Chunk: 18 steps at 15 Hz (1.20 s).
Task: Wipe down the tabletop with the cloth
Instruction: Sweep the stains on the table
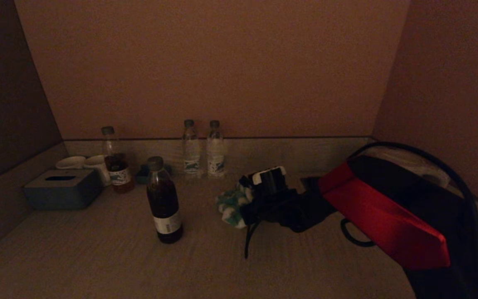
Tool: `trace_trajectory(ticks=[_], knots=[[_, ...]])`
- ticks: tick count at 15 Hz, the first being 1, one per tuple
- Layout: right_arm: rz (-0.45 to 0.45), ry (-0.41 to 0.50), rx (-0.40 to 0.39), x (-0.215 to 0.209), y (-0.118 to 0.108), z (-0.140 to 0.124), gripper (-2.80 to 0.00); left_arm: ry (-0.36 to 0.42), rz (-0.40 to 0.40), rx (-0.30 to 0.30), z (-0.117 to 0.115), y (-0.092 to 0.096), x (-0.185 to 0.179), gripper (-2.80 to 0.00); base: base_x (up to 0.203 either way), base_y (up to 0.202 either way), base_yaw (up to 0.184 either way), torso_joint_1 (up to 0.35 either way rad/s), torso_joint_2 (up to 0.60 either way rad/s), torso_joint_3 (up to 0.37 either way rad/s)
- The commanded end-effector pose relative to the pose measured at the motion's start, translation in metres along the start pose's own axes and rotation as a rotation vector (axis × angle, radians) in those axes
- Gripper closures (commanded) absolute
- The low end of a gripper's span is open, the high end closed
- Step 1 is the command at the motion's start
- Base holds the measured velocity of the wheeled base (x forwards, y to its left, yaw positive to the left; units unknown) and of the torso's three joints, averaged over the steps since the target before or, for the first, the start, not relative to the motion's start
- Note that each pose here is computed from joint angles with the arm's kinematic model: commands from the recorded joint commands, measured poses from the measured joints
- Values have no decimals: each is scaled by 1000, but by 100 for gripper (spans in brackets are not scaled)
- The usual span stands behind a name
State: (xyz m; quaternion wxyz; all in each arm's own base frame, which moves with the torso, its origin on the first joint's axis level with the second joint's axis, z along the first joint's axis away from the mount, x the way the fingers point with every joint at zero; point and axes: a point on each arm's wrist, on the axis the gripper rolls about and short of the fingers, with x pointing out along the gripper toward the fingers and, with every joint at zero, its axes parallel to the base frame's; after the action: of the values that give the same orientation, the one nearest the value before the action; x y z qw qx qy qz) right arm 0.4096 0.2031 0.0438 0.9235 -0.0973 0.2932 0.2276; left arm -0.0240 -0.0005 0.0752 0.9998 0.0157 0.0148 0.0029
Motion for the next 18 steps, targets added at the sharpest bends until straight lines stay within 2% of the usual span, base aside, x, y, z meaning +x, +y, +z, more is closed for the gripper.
trace_trajectory(ticks=[1,3,5,6,9,18], knots=[[-48,-69,42,-16,-26,1,0,1,0,1,0,0,0,0,0,0,0,0,0,0],[-56,-76,50,-18,-30,1,0,1,1,0,0,0,0,0,0,0,0,0,0,0],[-102,-74,85,-24,-55,-3,0,1,1,0,0,0,0,0,0,0,0,0,0,0],[-111,-72,94,-27,-60,-4,0,1,1,0,0,0,0,0,0,0,0,0,0,0],[-130,-83,126,-32,-70,-2,0,0,0,1,0,0,0,0,0,0,0,0,0,0],[-152,-114,128,-18,-84,11,0,1,1,0,0,0,0,0,0,0,0,0,0,0]])
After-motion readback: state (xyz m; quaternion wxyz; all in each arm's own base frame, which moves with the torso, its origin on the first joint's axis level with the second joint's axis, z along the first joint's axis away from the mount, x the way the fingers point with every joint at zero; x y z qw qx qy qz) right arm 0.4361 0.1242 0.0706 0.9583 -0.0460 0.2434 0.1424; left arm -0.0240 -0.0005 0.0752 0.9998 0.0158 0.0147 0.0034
